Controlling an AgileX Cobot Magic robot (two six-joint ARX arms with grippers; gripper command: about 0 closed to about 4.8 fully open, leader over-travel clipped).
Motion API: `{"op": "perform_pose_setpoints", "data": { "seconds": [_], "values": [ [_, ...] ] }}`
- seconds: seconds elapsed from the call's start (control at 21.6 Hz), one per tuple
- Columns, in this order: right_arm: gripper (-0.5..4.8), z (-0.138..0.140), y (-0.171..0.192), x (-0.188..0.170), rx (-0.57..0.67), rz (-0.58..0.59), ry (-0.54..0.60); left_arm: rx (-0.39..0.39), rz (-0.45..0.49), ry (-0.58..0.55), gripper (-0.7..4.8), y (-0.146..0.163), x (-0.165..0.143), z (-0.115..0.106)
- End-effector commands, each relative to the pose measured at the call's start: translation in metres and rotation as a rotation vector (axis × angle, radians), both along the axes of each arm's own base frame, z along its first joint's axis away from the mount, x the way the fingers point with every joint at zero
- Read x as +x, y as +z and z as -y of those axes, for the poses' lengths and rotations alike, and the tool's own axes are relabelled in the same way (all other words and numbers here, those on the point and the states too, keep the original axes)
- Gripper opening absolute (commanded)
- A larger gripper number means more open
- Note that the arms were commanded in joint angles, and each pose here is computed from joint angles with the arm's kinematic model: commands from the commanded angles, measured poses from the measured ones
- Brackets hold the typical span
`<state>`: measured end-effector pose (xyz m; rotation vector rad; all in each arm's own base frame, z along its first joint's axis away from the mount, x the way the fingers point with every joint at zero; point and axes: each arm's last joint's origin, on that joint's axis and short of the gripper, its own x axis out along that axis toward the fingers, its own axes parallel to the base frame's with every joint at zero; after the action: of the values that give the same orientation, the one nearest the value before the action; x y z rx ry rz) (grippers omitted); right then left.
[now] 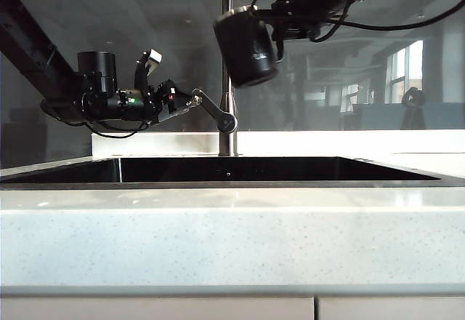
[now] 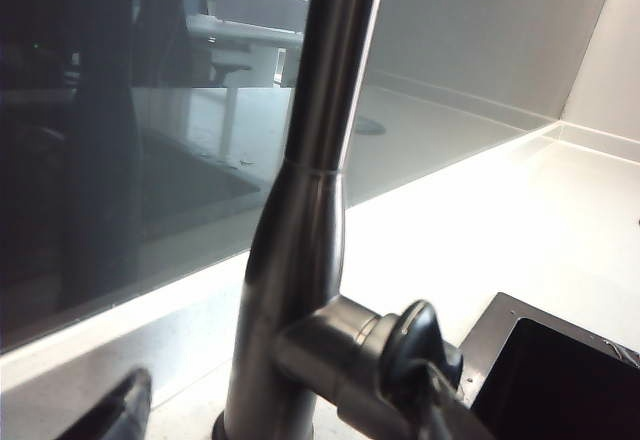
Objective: Pick up the mug next to the sink, go to the faucet to get some water, pour the water into the sink, and finally put the mug back to its place.
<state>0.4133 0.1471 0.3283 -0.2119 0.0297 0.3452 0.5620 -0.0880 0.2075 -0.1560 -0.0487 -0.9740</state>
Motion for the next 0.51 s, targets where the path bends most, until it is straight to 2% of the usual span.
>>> {"op": "perform_pose_setpoints", "data": {
  "seconds": [0.05, 0.14, 0.18, 0.23, 0.28, 0.32, 0.37, 0.42, 0.51],
  "values": [
    [-0.08, 0.009, 0.027, -0.01, -0.127, 0.129, -0.063, -0.012, 0.036, 0.023, 3.37, 0.007, 0.0, -0.001],
    [-0.08, 0.011, 0.032, -0.012, -0.286, 0.175, -0.125, -0.014, 0.048, 0.021, 3.37, 0.008, 0.0, -0.001],
    [-0.08, 0.012, 0.035, -0.014, -0.419, 0.208, -0.162, -0.014, 0.047, 0.021, 3.37, 0.008, 0.0, -0.001],
    [-0.08, 0.011, 0.036, -0.015, -0.479, 0.222, -0.176, -0.013, 0.047, 0.02, 3.37, 0.008, 0.0, -0.001],
    [-0.08, 0.01, 0.038, -0.017, -0.613, 0.25, -0.211, -0.013, 0.046, 0.021, 3.37, 0.008, 0.0, -0.001],
    [-0.08, 0.01, 0.038, -0.017, -0.673, 0.262, -0.219, -0.013, 0.046, 0.021, 3.37, 0.008, 0.0, -0.001],
    [-0.08, 0.006, 0.039, -0.02, -0.805, 0.283, -0.236, -0.013, 0.046, 0.021, 3.37, 0.008, 0.0, -0.001],
    [-0.08, 0.005, 0.039, -0.02, -0.856, 0.29, -0.244, -0.013, 0.046, 0.021, 3.37, 0.008, 0.0, -0.001],
    [-0.08, 0.003, 0.04, -0.022, -1.057, 0.307, -0.27, -0.013, 0.046, 0.021, 3.37, 0.008, 0.0, -0.001]
  ]
}}
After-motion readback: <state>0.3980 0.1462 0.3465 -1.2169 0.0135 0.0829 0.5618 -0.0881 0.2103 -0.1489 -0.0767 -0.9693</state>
